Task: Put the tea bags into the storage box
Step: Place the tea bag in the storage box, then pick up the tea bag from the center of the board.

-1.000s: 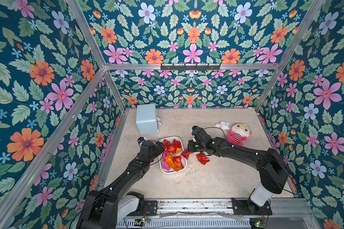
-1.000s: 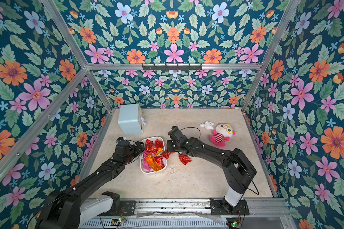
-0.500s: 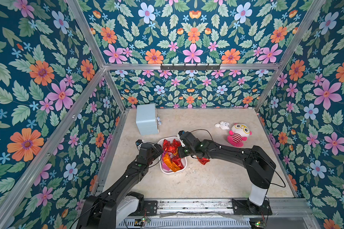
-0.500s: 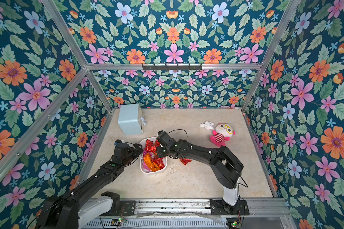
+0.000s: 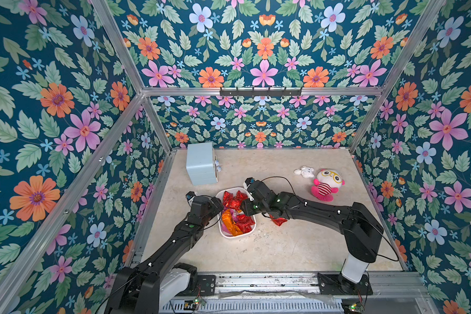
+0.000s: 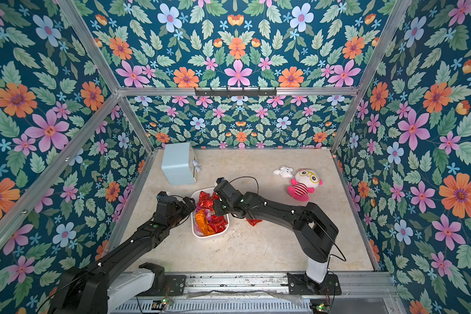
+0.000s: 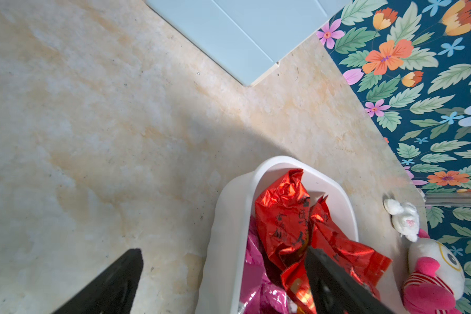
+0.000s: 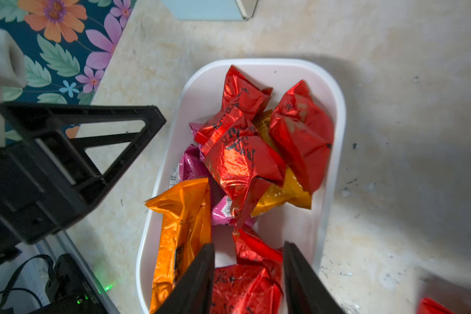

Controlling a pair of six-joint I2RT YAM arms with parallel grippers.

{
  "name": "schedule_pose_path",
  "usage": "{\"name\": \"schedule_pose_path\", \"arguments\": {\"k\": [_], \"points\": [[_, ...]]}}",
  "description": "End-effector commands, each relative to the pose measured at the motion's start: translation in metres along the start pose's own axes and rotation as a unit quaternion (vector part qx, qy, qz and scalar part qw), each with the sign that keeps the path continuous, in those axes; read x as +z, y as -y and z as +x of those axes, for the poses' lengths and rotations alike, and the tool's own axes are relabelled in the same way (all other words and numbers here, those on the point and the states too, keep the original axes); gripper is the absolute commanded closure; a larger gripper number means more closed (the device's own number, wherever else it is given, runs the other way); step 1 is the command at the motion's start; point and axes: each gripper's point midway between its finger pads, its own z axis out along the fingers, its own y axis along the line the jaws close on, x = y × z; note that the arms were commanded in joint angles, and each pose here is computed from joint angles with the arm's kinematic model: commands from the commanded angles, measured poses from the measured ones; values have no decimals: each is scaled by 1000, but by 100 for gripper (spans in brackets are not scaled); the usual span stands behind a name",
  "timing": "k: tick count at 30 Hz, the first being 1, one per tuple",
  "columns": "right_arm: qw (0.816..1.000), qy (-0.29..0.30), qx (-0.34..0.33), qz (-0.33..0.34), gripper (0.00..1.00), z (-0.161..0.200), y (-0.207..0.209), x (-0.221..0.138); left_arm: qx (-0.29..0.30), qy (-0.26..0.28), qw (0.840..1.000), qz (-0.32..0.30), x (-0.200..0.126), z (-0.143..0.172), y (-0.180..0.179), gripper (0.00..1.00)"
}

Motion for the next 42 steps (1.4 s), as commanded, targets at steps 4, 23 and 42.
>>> {"name": "schedule_pose_path", "arguments": {"k": [4, 23, 42], "points": [[993, 18, 36, 115, 49, -6, 54, -22, 10, 6, 1000, -4, 0, -4, 1, 1], [966, -108, 48, 231, 33, 88, 131, -19, 8, 1, 1000, -1, 2, -1, 0, 1], [961, -137, 47, 237, 65, 98, 150, 11, 12, 6, 1000, -5, -1, -6, 3, 1]]}}
